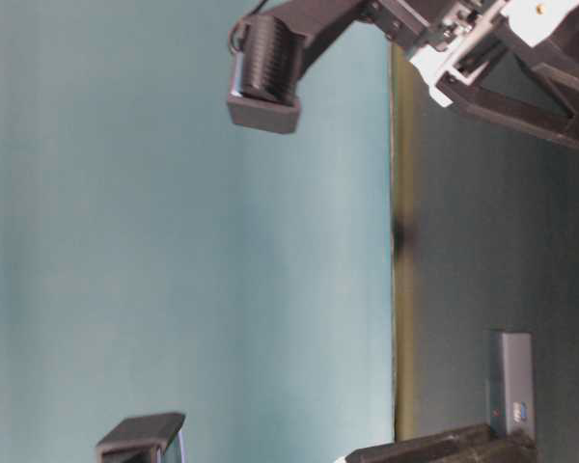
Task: Insert the LAN cable into the hub.
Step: 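Close left gripper on grey hub, right gripper on blue cable plug, then lift hub and plug, bring them toward each other above table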
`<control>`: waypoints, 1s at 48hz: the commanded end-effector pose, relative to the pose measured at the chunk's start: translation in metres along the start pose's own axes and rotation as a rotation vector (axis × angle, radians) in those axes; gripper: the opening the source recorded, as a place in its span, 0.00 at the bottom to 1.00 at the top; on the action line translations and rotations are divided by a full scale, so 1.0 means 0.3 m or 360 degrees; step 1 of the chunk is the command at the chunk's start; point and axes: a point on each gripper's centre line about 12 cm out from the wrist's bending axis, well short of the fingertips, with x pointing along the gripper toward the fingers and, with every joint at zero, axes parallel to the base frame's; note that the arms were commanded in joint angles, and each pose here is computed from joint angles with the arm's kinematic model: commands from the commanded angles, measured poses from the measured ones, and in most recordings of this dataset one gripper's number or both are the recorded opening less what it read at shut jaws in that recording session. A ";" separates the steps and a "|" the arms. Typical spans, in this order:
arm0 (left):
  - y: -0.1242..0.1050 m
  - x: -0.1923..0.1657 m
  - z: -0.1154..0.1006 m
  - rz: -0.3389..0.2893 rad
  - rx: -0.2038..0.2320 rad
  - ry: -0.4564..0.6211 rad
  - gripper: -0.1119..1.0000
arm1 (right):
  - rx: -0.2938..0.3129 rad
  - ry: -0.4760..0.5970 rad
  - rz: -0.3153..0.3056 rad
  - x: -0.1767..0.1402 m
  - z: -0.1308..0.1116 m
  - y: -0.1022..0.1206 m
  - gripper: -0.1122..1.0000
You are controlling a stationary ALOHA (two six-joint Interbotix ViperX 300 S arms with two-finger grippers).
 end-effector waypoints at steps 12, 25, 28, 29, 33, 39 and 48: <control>-0.015 -0.002 0.057 0.0012 0.0003 0.0080 0.37 | 0.0013 0.0041 -0.0009 0.029 -0.023 -0.006 0.72; -0.017 -0.005 0.092 0.0027 -0.0004 0.0131 0.37 | 0.0023 0.0068 -0.0008 0.029 -0.028 0.000 0.21; -0.019 -0.006 0.097 0.0031 0.0000 0.0155 0.37 | 0.0044 0.0068 -0.0010 0.024 -0.021 -0.001 0.22; -0.017 -0.005 0.099 0.0036 -0.0002 0.0172 0.37 | 0.0052 0.0063 -0.0009 0.020 -0.016 0.000 0.22; -0.017 -0.002 0.103 0.0047 0.0003 0.0222 0.37 | 0.0094 0.0029 -0.0006 -0.005 0.016 0.000 0.22; -0.018 0.008 0.107 0.0058 0.0021 0.0290 0.37 | 0.0121 -0.0042 0.0002 -0.052 0.085 0.002 0.22; -0.024 0.028 0.136 0.0053 0.0047 0.0280 0.37 | 0.0131 -0.0110 -0.0002 -0.070 0.171 -0.007 0.22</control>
